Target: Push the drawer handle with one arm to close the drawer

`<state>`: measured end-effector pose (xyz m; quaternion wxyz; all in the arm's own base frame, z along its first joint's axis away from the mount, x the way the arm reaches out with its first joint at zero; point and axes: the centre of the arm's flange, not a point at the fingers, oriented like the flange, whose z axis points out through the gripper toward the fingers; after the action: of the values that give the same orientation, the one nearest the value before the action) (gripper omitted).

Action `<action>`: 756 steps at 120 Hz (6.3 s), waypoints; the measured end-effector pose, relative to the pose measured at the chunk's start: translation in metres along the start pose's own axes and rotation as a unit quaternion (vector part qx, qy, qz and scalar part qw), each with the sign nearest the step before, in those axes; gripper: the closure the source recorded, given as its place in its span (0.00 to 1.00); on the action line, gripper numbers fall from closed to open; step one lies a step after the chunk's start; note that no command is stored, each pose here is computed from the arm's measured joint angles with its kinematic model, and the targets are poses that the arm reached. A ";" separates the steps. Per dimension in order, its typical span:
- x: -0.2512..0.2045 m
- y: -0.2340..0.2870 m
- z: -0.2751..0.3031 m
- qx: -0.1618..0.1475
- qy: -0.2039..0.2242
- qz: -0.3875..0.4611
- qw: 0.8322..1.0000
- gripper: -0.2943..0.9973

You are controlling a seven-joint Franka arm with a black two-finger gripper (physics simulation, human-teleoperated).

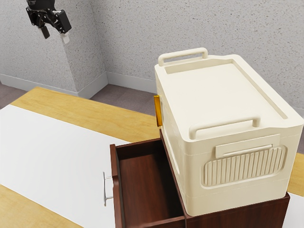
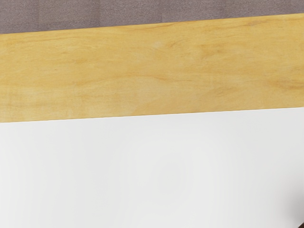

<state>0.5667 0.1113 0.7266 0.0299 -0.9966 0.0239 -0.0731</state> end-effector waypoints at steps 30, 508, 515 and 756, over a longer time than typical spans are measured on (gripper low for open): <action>-0.091 -0.003 -0.151 -0.007 0.138 -0.002 0.990 0.24; -0.276 0.265 0.261 -0.108 -0.055 0.379 0.917 0.84; -0.272 0.262 0.262 -0.106 -0.056 0.375 0.919 0.84; -0.185 0.345 0.286 -0.133 -0.018 0.388 0.912 0.84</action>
<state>0.4115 -0.2069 0.3957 -0.0761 -0.9046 0.4180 -0.0338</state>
